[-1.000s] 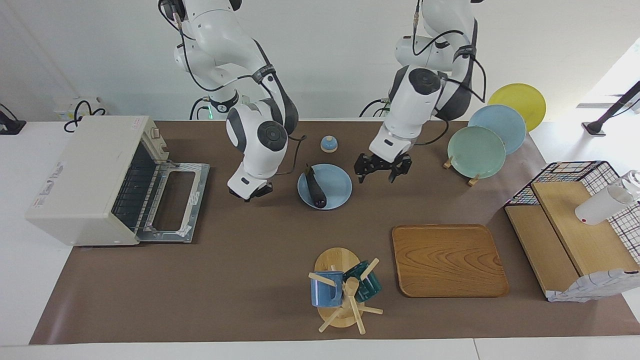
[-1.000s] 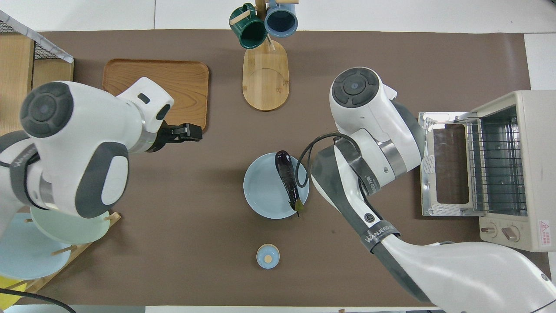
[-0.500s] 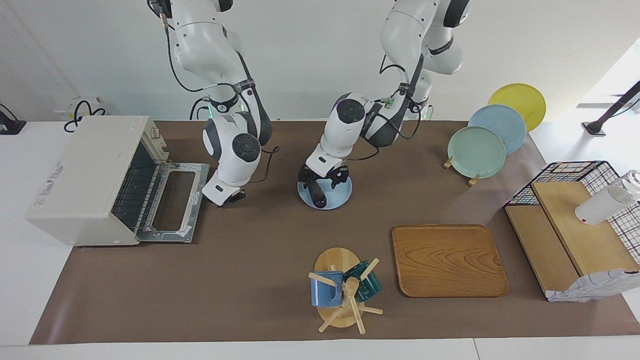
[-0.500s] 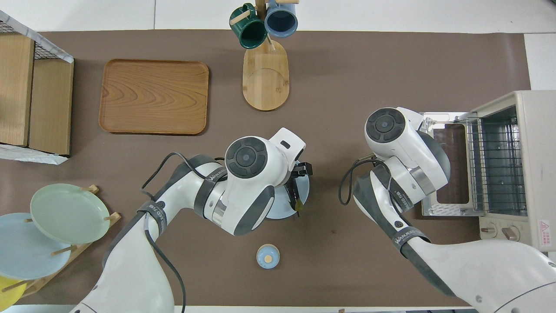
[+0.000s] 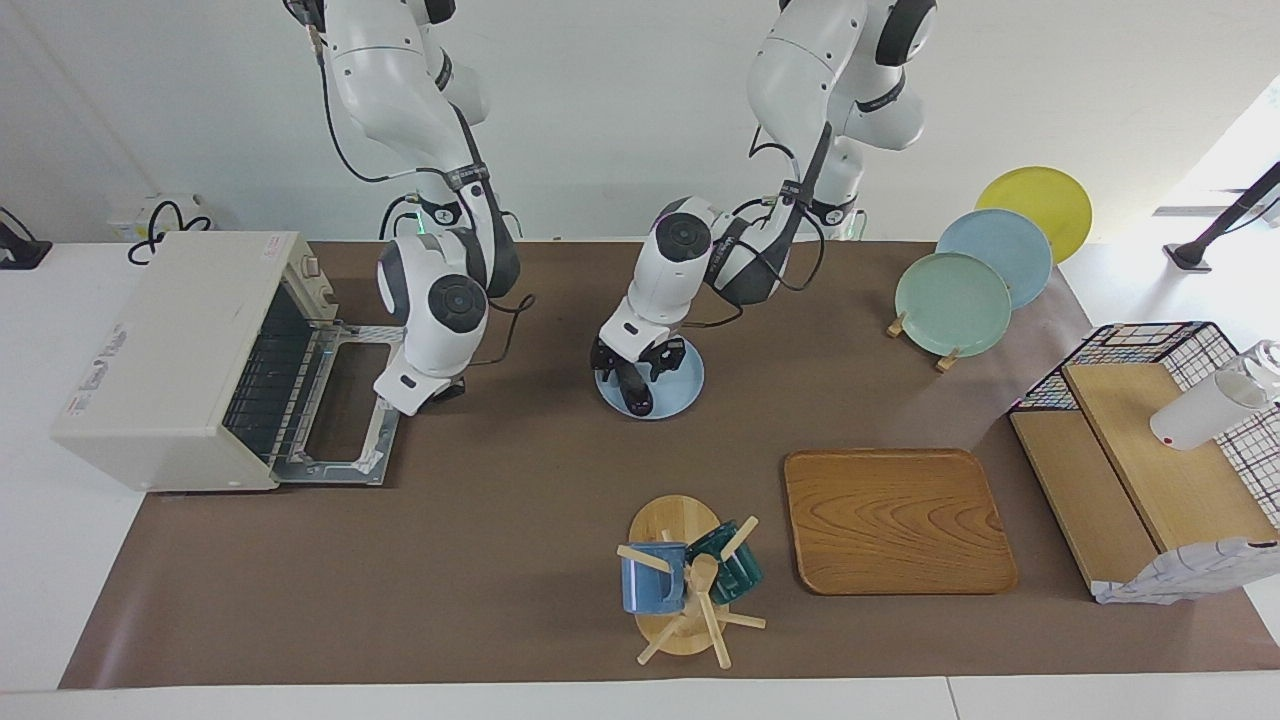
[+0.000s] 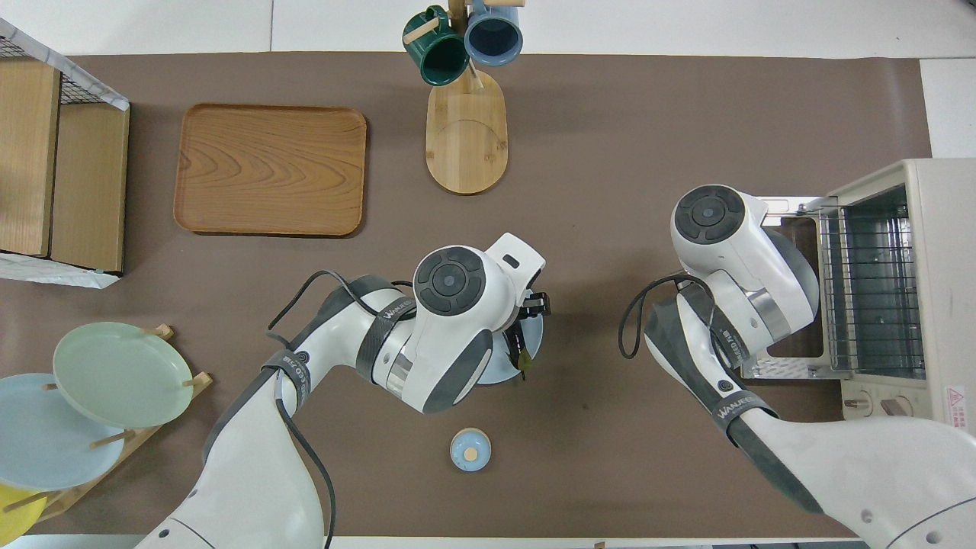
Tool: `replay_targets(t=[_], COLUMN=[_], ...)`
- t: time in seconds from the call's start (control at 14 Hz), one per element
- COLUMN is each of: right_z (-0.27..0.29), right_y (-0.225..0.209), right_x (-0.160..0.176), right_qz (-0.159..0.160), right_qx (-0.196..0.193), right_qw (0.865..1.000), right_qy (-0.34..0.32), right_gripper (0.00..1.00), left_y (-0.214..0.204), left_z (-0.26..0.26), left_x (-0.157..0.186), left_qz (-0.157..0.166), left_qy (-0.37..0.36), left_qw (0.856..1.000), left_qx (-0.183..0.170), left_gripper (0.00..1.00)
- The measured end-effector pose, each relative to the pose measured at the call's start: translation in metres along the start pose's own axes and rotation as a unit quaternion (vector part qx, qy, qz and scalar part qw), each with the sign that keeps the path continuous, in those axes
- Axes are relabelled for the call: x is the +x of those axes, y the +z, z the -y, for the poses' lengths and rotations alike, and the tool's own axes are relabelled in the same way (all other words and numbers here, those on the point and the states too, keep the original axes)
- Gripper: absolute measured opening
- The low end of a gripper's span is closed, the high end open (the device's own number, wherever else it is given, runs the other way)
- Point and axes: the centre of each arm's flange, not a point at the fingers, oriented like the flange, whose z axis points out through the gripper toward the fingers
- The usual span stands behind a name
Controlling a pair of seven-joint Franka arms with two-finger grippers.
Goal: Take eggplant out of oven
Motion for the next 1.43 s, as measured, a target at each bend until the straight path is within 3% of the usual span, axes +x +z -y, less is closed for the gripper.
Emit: replay_targets(t=[0.07, 0.21, 0.57, 0.79, 1.0, 1.14, 1.43], right_z=[-0.003, -0.004, -0.017, -0.059, -0.134, -0.174, -0.196], right_y=[0.002, 0.002, -0.028, -0.076, -0.106, -0.108, -0.110], right_x=[-0.001, -0.002, -0.004, -0.019, -0.052, -0.068, -0.086], right_qz=[0.002, 0.001, 0.009, -0.002, -0.017, -0.024, -0.007], right_qx=[0.001, 0.002, -0.006, -0.005, -0.002, 0.000, 0.024], right_qw=[1.000, 1.000, 0.998, 0.996, 0.995, 0.995, 0.996], right_qy=[0.001, -0.010, -0.067, -0.087, -0.099, -0.101, -0.088], right_gripper=[0.01, 0.01, 0.01, 0.01, 0.01, 0.01, 0.01], left_y=[0.000, 0.001, 0.004, 0.003, -0.006, -0.036, -0.145], left_z=[0.000, 0.000, 0.002, 0.004, 0.013, 0.033, 0.124], left_x=[0.000, 0.000, 0.000, 0.003, 0.015, 0.039, 0.123], left_qz=[0.000, 0.000, 0.003, 0.001, -0.006, -0.015, -0.026], left_qy=[0.000, 0.000, -0.006, -0.014, -0.026, -0.050, -0.083], left_qw=[1.000, 1.000, 1.000, 1.000, 1.000, 0.999, 0.996], left_qx=[0.000, 0.000, 0.003, 0.003, 0.001, -0.005, 0.008], left_gripper=[0.70, 0.65, 0.61, 0.37, 0.37, 0.37, 0.37])
